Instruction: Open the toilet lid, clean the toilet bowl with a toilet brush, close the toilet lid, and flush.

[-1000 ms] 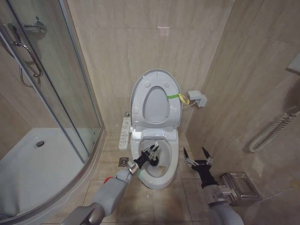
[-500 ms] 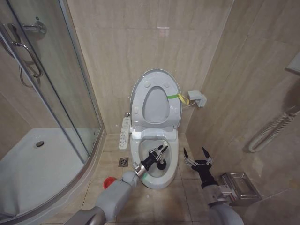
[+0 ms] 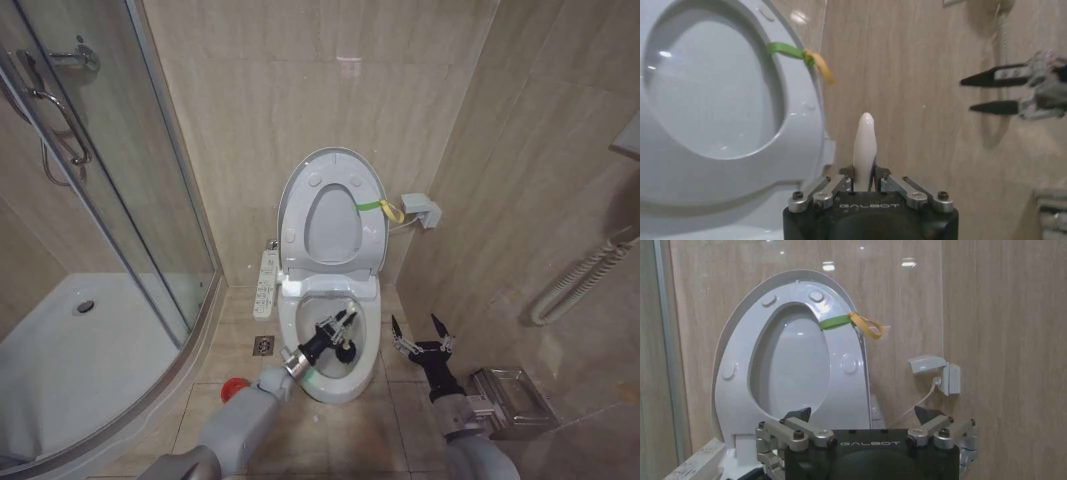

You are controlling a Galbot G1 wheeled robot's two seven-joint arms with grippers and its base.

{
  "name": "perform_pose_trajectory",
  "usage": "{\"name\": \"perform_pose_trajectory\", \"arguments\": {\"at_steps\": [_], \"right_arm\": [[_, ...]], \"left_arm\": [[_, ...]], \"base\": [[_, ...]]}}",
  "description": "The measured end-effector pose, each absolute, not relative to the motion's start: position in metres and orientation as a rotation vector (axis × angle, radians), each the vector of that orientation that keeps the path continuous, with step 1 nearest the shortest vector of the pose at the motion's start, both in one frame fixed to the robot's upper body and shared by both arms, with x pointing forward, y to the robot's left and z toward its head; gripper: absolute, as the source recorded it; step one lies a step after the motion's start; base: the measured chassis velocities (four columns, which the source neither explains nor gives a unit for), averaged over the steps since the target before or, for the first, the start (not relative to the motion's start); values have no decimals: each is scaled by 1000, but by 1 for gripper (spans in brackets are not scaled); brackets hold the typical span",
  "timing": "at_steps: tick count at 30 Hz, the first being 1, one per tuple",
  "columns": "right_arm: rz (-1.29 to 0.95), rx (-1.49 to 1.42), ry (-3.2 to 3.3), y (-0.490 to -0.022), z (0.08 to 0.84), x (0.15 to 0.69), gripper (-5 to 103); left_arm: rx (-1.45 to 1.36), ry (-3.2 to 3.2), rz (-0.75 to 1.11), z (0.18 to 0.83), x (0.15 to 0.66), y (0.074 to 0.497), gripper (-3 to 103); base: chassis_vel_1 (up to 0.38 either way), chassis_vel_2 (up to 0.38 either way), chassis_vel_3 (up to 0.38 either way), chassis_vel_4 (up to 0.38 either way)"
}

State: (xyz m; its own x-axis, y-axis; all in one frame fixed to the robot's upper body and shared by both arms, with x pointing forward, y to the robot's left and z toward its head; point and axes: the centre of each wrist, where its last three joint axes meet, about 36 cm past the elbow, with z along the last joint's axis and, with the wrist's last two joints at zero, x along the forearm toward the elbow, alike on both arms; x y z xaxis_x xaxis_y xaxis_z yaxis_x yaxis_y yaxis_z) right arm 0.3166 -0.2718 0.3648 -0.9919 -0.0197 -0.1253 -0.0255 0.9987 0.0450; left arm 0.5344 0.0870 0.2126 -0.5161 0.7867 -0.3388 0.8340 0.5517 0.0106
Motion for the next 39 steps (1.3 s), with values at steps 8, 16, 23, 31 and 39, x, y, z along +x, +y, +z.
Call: {"name": "perform_pose_trajectory", "arguments": {"at_steps": [8,16,23,31,39], "right_arm": [[70,-34,3015,-272,365,317,100],[70,-34,3016,-272,365,317,100],[70,-34,3016,-272,365,317,100],[70,-34,3015,-272,365,317,100],[70,-34,3015,-272,365,317,100]], "left_arm": [[1336,2551,-90,199,540,106,20],[1298,2532,-116,211,545,98,20],[1373,2475,-241,209,519,75,20],[1343,2557,-69,195,531,100,20],[1327,2499,-184,213,530,82,20]], "base": [[0,0,0,0],[0,0,0,0],[0,0,0,0],[0,0,0,0],[0,0,0,0]]}}
